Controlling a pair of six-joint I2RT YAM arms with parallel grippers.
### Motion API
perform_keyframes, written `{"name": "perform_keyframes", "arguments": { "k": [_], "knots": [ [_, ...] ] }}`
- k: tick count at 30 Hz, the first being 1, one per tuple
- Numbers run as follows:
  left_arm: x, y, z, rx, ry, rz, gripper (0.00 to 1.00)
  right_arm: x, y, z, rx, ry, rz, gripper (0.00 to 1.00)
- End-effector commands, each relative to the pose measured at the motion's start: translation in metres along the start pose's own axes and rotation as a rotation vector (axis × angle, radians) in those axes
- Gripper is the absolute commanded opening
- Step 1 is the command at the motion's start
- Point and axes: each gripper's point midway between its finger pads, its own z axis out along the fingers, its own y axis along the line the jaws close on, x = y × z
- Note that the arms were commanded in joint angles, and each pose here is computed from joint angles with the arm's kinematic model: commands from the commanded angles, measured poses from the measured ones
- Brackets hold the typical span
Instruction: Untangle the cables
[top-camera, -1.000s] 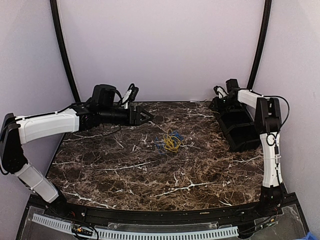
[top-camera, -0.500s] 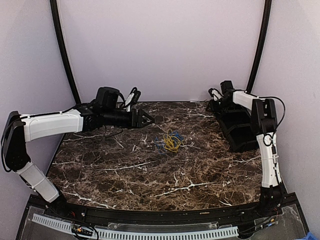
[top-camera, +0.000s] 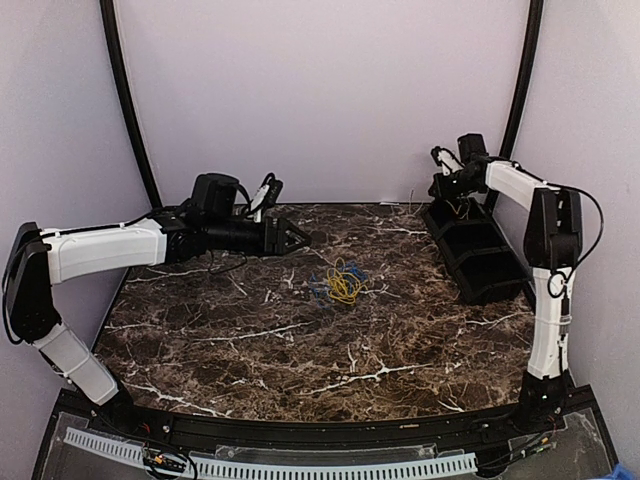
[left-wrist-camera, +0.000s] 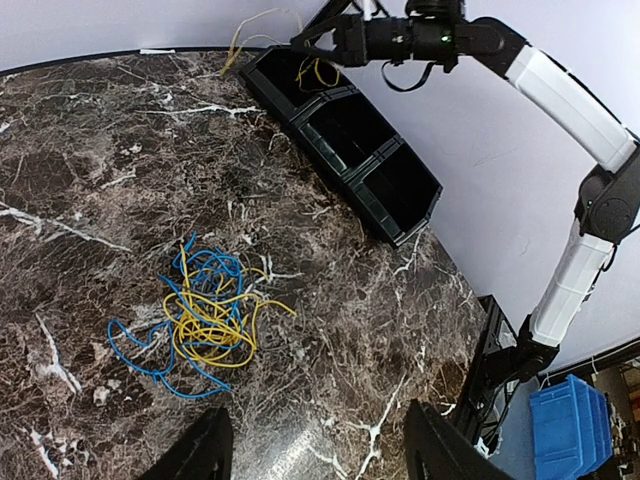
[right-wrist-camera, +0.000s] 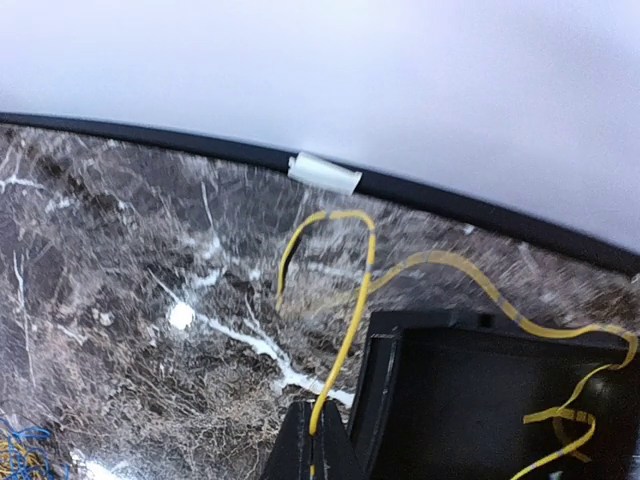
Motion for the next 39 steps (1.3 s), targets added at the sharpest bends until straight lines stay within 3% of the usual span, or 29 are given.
{"name": "perform_keyframes", "arguments": {
  "k": [1, 9, 17, 28, 33, 39],
  "knots": [
    [-0.003, -0.008, -0.001, 0.039, -0.018, 0.013, 0.62, -0.056, -0.017, -0.066, 0.093, -0.171, -0.068, 0.00],
    [0.001, -0.009, 0.005, 0.061, -0.008, 0.004, 0.61, -0.049, -0.057, -0.107, 0.153, -0.190, -0.015, 0.00],
    [0.002, -0.009, 0.011, 0.070, 0.004, 0.001, 0.62, -0.038, -0.064, -0.134, 0.183, -0.185, -0.027, 0.00],
    [0.004, -0.010, 0.013, 0.080, 0.014, 0.006, 0.61, -0.010, -0.086, -0.172, 0.415, -0.044, -0.163, 0.00],
    [0.006, -0.008, 0.014, 0.079, 0.017, 0.002, 0.61, 0.006, -0.104, -0.164, 0.495, 0.049, -0.207, 0.00],
    [0.006, -0.009, 0.012, 0.076, 0.015, -0.002, 0.61, 0.025, -0.118, -0.120, 0.510, 0.167, -0.236, 0.00]
  ]
}}
